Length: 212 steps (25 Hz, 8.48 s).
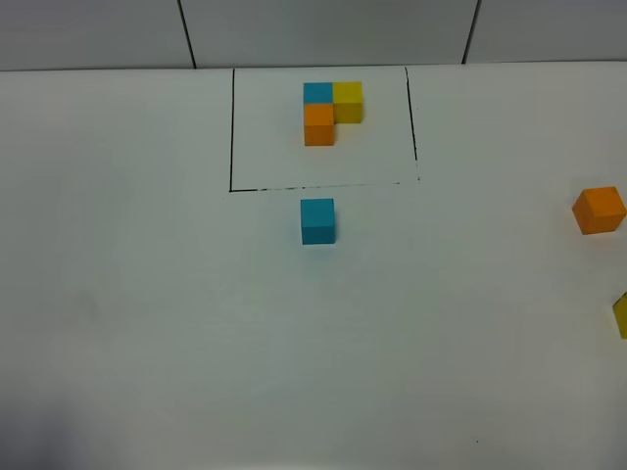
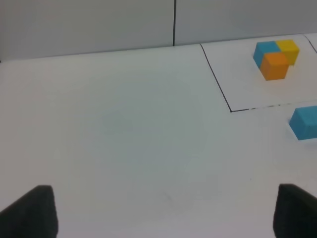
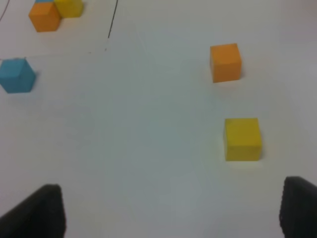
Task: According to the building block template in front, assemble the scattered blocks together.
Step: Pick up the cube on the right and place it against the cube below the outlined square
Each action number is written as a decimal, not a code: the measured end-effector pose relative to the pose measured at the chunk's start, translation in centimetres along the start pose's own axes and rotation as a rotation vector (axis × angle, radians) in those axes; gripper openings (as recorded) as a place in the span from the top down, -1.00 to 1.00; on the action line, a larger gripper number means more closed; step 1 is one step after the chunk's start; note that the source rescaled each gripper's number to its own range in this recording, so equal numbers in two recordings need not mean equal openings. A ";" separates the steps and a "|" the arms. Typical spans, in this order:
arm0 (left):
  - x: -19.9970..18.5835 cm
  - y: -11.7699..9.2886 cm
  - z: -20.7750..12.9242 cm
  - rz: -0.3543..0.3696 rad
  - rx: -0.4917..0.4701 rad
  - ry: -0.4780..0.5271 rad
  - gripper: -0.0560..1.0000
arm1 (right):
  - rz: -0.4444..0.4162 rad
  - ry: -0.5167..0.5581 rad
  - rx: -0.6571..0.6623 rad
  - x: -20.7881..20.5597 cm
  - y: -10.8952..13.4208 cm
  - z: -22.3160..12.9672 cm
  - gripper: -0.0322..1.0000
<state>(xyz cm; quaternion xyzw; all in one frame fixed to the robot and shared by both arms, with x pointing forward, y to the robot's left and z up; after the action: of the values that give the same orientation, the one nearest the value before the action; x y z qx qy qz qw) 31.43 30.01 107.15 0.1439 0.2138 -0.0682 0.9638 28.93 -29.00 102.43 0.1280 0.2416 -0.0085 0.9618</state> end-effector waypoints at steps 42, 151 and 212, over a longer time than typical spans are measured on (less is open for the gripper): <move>-0.7 -2.7 -6.6 -0.096 -0.097 0.119 -0.41 | 0.003 0.000 0.002 0.0 0.0 0.0 -0.51; -0.6 -2.4 -6.7 0.001 -0.163 0.146 -0.39 | -0.178 0.836 -0.112 38.8 -10.8 5.2 -1.00; -0.6 -2.4 -6.7 -0.004 -0.163 0.145 -0.39 | -0.182 0.805 -0.041 32.5 -8.2 11.0 0.92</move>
<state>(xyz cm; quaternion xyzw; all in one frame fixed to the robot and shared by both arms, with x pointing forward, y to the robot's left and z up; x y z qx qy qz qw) 27.78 29.78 101.00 0.0690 0.2883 -0.0421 0.9541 62.09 -38.17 94.58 0.0799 0.6092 -0.0379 0.7881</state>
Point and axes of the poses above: a point on each arm's last joint axis where the gripper is mounted, x pointing out along that axis toward the gripper, y along the wrist's bending axis when the last joint is at zero, z = x × y, the point moved 6 cm from there along x, pointing out along that axis toward the gripper, and after that the axes turned 13 degrees about x, right-handed, at the moved point
